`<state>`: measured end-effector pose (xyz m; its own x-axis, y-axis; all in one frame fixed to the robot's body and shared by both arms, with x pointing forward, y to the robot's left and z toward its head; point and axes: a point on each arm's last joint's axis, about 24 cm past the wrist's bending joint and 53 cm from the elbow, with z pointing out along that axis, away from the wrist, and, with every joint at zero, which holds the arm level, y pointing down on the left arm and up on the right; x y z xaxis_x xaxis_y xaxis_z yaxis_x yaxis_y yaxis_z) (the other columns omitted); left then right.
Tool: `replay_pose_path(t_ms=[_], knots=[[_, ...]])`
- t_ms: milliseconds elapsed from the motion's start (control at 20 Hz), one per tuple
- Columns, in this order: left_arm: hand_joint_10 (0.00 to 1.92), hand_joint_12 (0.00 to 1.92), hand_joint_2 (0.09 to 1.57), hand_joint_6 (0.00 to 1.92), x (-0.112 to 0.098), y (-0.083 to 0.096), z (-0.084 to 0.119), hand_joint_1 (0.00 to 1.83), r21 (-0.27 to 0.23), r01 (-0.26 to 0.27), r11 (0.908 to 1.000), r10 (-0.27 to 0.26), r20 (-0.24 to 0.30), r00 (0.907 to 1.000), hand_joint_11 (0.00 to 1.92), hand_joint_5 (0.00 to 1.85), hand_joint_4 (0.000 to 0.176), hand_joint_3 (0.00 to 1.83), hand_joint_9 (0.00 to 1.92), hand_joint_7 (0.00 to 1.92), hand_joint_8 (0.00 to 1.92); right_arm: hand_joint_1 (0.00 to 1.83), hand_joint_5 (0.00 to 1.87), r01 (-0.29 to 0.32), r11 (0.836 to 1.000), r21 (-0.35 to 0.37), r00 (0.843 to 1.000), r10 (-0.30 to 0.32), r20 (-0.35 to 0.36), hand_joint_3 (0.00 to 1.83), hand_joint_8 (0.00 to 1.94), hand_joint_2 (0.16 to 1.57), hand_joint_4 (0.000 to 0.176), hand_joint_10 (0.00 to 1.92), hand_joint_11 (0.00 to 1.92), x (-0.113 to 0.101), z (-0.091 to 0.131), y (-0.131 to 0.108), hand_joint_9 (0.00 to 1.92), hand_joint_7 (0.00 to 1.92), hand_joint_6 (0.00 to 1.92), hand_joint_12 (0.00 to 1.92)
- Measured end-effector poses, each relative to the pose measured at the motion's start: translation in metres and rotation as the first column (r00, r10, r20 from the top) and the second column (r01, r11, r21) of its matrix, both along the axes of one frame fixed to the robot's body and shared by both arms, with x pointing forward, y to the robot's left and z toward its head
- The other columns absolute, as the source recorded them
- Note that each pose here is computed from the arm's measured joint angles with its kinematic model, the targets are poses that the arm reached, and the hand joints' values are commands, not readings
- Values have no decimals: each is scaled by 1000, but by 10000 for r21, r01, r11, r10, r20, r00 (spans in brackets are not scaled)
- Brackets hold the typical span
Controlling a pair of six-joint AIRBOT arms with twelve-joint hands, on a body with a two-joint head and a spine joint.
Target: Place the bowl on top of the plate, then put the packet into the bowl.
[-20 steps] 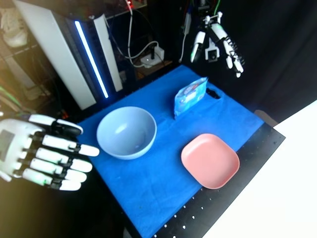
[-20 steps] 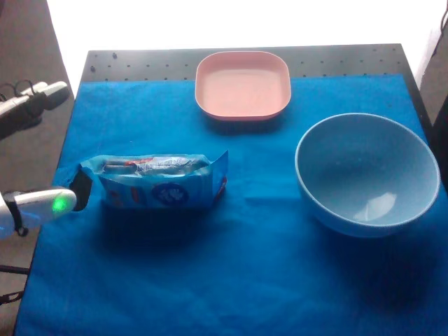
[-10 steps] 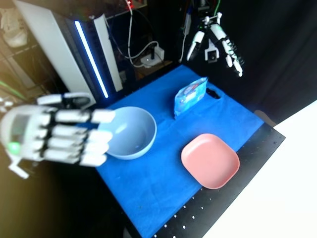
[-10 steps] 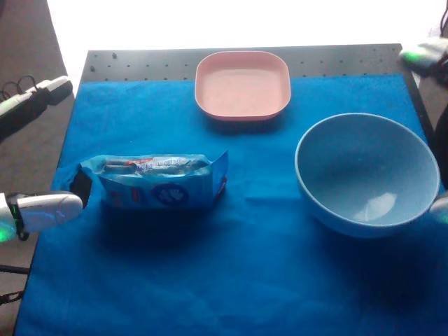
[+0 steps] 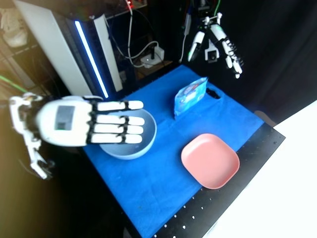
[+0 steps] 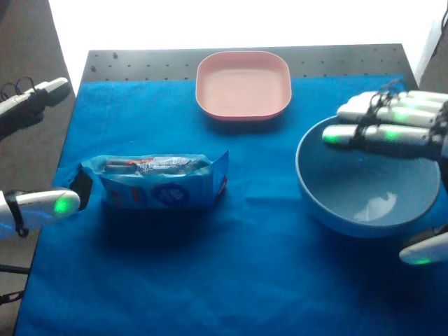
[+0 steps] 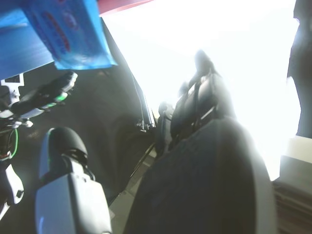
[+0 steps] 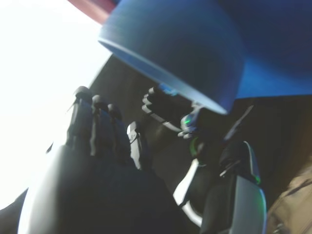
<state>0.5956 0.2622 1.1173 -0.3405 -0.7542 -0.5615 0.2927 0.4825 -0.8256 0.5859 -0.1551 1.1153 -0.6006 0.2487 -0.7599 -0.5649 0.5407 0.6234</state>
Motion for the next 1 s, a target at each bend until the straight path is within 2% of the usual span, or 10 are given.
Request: replay_pose_path(t_ms=[200, 550, 650, 700, 750, 800, 850, 900, 950, 1000], knots=[[0, 325, 954, 0, 0, -1, 0, 706, 6, 27, 10000, -27, 3, 10000, 0, 133, 108, 2, 5, 48, 0, 735, 229, -195, 9959, -881, 9998, 194, -24, 1, 4, 868, 61, 9, 146, 6, -20, 8, 118, 105, 8, 93], [0, 272, 968, 0, 0, 0, 0, 694, -53, -15, 10000, 15, 19, 10000, 0, 117, 107, 2, 1, 43, 0, 1109, 513, -615, 9848, -1623, 9959, 497, -759, 4, 7, 1106, 0, 14, 354, 13, -58, 20, 437, 440, 5, 260], [1, 283, 968, 1, -1, -2, -4, 689, -87, -7, 10000, 7, -56, 10000, 0, 118, 101, 1, 4, 45, 1, 1323, 738, -704, 9870, -1442, 9950, 592, -806, 3, 16, 1153, 0, 13, 327, 14, -58, 26, 717, 667, 15, 716], [2, 286, 974, 1, -1, -3, -4, 699, -62, 51, 10000, -51, -65, 10000, 0, 119, 102, 3, 7, 47, 1, 1182, 849, -772, 9861, -1471, 9946, 659, -796, 35, 2, 1145, 0, 30, 351, 13, -59, 27, 822, 877, 898, 997], [2, 289, 979, 1, -1, -3, -3, 702, -80, 33, 10000, -34, -41, 10000, 0, 119, 102, 5, 8, 46, 1, 1210, 925, -784, 9869, -1408, 9946, 677, -793, 26, 779, 1136, 0, 54, 401, 14, -59, 29, 911, 908, 1100, 1118], [1, 294, 987, 0, -1, -2, -3, 700, -84, 0, 10000, 0, -41, 10000, 0, 118, 104, 8, 6, 46, 0, 1240, 1031, -785, 9884, -1301, 9946, 688, -773, 0, 765, 1094, 0, 112, 465, 14, -57, 30, 1030, 1043, 990, 1225], [0, 296, 995, 0, -1, -2, -3, 700, -84, -8, 10000, 7, -44, 10000, 0, 118, 97, 11, 3, 44, 0, 1356, 1078, -790, 9903, -1141, 9947, 707, -748, 0, 889, 1078, 0, 878, 542, 15, -54, 33, 908, 1100, 863, 1305], [0, 296, 999, 0, -1, -1, -4, 698, -93, -21, 10000, 20, -50, 10000, 0, 116, 94, 11, 3, 45, 0, 1347, 1077, -819, 9907, -1082, 9946, 742, -732, 43, 1224, 1134, 0, 1372, 683, 15, -52, 34, 966, 911, 1384, 1538], [2, 297, 999, 2, -1, -2, -5, 700, -145, -37, 9999, 36, -59, 10000, 0, 121, 94, 11, 6, 46, 1, 1272, 1118, -878, 9910, -1012, 9942, 807, -717, 112, 1752, 1319, 0, 1810, 836, 14, -52, 37, 1071, 1092, 1814, 1836], [3, 314, 1005, 2, -1, -3, -6, 700, -147, -30, 9999, 28, -90, 10000, 0, 124, 92, 8, 13, 52, 2, 1065, 1211, -926, 9913, -935, 9938, 862, -696, 148, 1903, 1466, 0, 1899, 1037, 13, -50, 38, 1263, 1242, 1900, 1904]])
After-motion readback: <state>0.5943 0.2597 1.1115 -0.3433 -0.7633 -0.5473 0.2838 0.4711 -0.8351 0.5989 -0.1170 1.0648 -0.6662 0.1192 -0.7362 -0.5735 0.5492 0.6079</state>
